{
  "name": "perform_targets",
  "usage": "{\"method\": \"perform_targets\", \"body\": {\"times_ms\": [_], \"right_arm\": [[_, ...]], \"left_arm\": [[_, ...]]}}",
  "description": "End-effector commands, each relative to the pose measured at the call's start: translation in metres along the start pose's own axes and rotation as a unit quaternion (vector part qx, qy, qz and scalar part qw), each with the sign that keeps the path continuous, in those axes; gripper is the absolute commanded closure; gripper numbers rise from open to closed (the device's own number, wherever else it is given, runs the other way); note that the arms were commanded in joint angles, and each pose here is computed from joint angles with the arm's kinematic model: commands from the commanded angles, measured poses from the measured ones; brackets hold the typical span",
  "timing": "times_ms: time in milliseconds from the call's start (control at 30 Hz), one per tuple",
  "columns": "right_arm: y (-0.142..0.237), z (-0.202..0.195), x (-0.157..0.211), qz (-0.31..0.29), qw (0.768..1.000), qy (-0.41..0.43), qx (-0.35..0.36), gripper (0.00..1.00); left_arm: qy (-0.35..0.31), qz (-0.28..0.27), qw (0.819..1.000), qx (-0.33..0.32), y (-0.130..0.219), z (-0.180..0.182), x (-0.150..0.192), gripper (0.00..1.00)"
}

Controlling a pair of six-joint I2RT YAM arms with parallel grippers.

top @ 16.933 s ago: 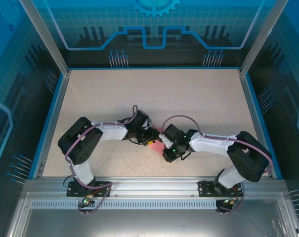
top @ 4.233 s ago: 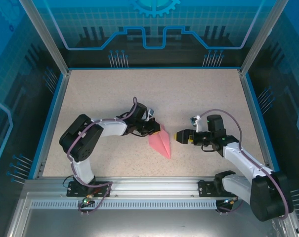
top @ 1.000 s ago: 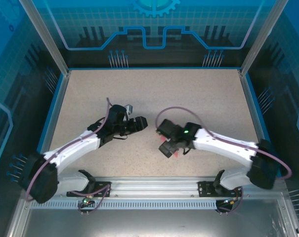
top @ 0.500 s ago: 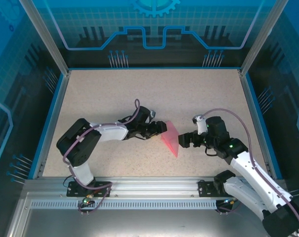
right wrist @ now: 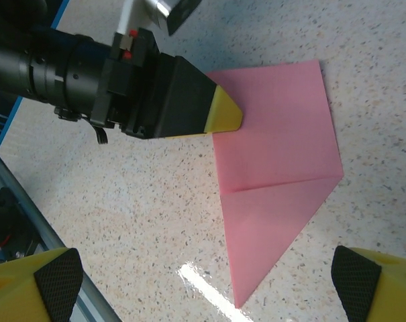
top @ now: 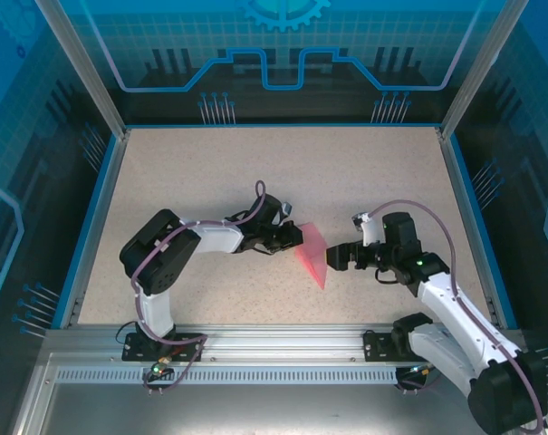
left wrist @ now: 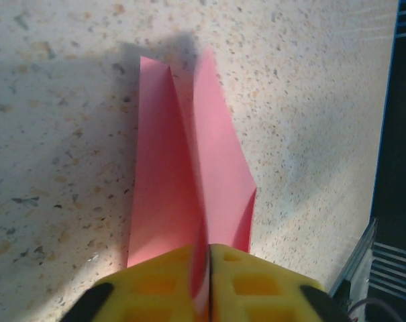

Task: Fold a paper plane with a square sheet of paper (fold left side to right side)
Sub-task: Fold the wing for the fifth time at the center of the table.

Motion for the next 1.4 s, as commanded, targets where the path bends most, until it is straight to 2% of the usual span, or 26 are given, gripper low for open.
{"method": "perform_targets", "body": {"times_ms": [0, 167, 233, 367, 533, 733, 1067, 1200, 1300, 1367], "right_arm": [[-0.001, 0.012, -0.014, 0.000, 0.999, 0.020, -0.044, 0.01], [-0.012, 0.014, -0.040, -0.024, 0.990, -0.027, -0.139, 0.08], [-0.016, 0.014, -0.049, -0.029, 0.986, -0.023, -0.160, 0.09], [-0.027, 0.015, -0.059, -0.019, 0.979, -0.010, -0.202, 0.20], [-0.036, 0.020, -0.069, -0.014, 0.965, -0.007, -0.261, 0.31], [-0.045, 0.020, -0.065, 0.012, 0.963, -0.009, -0.269, 0.34], [-0.055, 0.025, -0.055, 0.043, 0.958, -0.015, -0.282, 0.46], [-0.056, 0.026, -0.055, 0.047, 0.958, -0.017, -0.283, 0.60], [-0.056, 0.026, -0.053, 0.053, 0.959, -0.019, -0.279, 0.82], [-0.057, 0.021, -0.050, 0.058, 0.964, -0.026, -0.257, 1.00]], "left_arm": [[-0.058, -0.013, 0.998, 0.029, 0.023, -0.019, 0.000, 0.95], [-0.114, -0.020, 0.991, 0.070, 0.059, -0.031, 0.010, 0.98], [-0.131, -0.022, 0.987, 0.093, 0.073, -0.035, 0.015, 0.99], [-0.172, -0.022, 0.975, 0.140, 0.097, -0.046, 0.026, 0.99], [-0.207, -0.010, 0.963, 0.173, 0.110, -0.056, 0.039, 0.99], [-0.222, -0.002, 0.956, 0.193, 0.114, -0.060, 0.045, 0.99], [-0.217, 0.010, 0.956, 0.195, 0.109, -0.060, 0.045, 1.00], [-0.214, 0.013, 0.959, 0.188, 0.106, -0.056, 0.044, 1.00], [-0.209, 0.015, 0.961, 0.179, 0.102, -0.053, 0.043, 0.95], [-0.204, 0.013, 0.965, 0.161, 0.099, -0.048, 0.040, 0.82]]}}
Point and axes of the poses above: each hand's point on the last joint's axis, 136 mm out from that joint toward the fingers, its own y axis back along the fingers, its own z axis along the line the jaws close on, x = y × z, the point moved 2 cm from there along y, back along the fingers, and after that the axes turned 3 degrees about y, right-handed, at the moved point
